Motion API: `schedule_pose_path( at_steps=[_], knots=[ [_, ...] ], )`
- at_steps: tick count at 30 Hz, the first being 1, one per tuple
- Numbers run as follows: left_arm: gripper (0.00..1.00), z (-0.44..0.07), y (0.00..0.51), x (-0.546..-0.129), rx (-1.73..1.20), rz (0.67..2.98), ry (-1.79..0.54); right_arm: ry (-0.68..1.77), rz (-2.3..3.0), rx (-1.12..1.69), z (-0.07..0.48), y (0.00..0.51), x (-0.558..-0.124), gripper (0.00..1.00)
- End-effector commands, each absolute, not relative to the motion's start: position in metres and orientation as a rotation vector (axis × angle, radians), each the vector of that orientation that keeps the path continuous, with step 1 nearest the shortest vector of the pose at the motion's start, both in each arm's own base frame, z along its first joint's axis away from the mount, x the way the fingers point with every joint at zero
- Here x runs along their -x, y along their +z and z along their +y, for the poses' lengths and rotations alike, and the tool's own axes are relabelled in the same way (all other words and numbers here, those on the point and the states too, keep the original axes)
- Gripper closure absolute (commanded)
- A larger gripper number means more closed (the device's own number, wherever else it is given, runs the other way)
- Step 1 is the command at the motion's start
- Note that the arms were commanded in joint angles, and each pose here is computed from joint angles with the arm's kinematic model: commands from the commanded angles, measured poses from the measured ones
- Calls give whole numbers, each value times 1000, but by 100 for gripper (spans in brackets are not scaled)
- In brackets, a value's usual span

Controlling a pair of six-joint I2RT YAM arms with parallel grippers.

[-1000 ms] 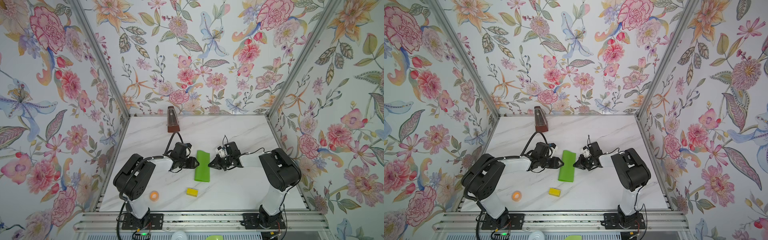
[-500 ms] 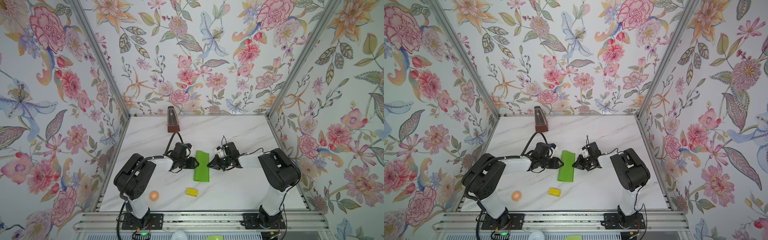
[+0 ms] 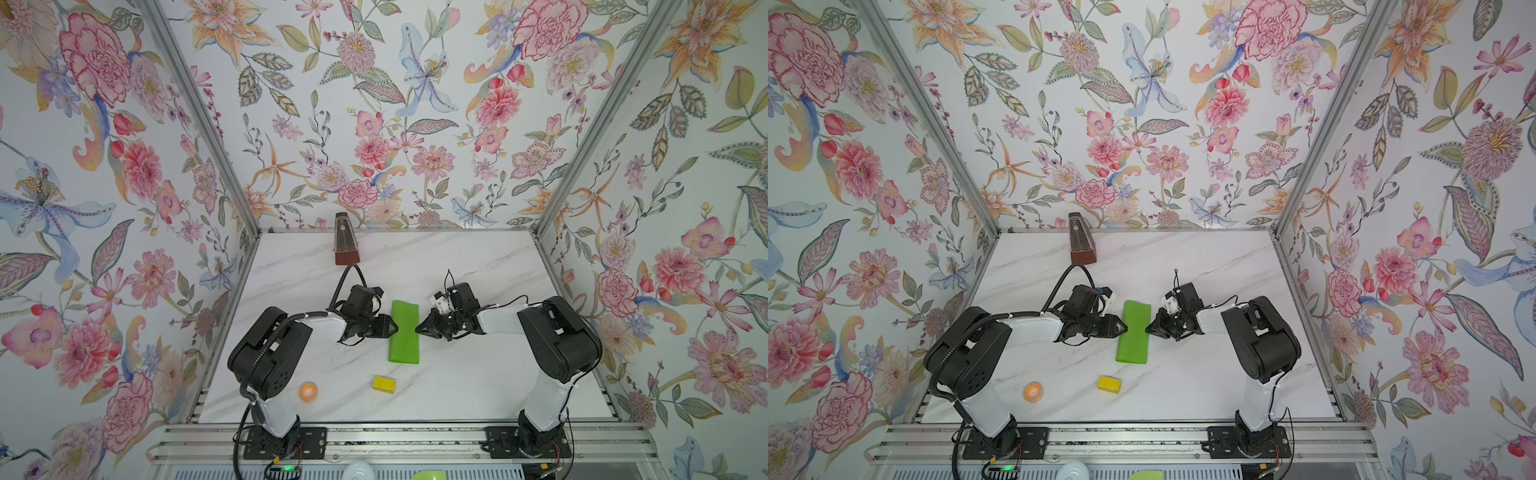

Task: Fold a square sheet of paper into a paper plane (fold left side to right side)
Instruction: 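Keep pinching the folded sheet while the left gripper shifts slightly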

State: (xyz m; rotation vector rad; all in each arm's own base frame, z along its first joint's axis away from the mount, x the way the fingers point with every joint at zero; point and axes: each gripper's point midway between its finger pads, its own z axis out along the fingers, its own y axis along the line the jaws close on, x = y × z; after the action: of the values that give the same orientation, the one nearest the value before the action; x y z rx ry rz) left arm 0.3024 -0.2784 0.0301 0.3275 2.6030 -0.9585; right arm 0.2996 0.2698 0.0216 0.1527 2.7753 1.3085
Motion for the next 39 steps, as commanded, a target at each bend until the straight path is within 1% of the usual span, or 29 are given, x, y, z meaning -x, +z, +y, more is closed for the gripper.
schedule_pose_path(
  at_steps=[1,18,32,39],
  knots=[
    [54,-280,24,-299,-336,2626,-964,1291,2772,-135,268,22,-305,100],
    [55,-280,26,-300,-337,2625,-961,1283,2808,-194,264,7,-299,100],
    [56,-280,25,-298,-332,2627,-962,1329,2737,-173,273,34,-305,100],
    [56,-280,26,-298,-334,2626,-969,1334,2738,-166,276,36,-303,100]
  ],
)
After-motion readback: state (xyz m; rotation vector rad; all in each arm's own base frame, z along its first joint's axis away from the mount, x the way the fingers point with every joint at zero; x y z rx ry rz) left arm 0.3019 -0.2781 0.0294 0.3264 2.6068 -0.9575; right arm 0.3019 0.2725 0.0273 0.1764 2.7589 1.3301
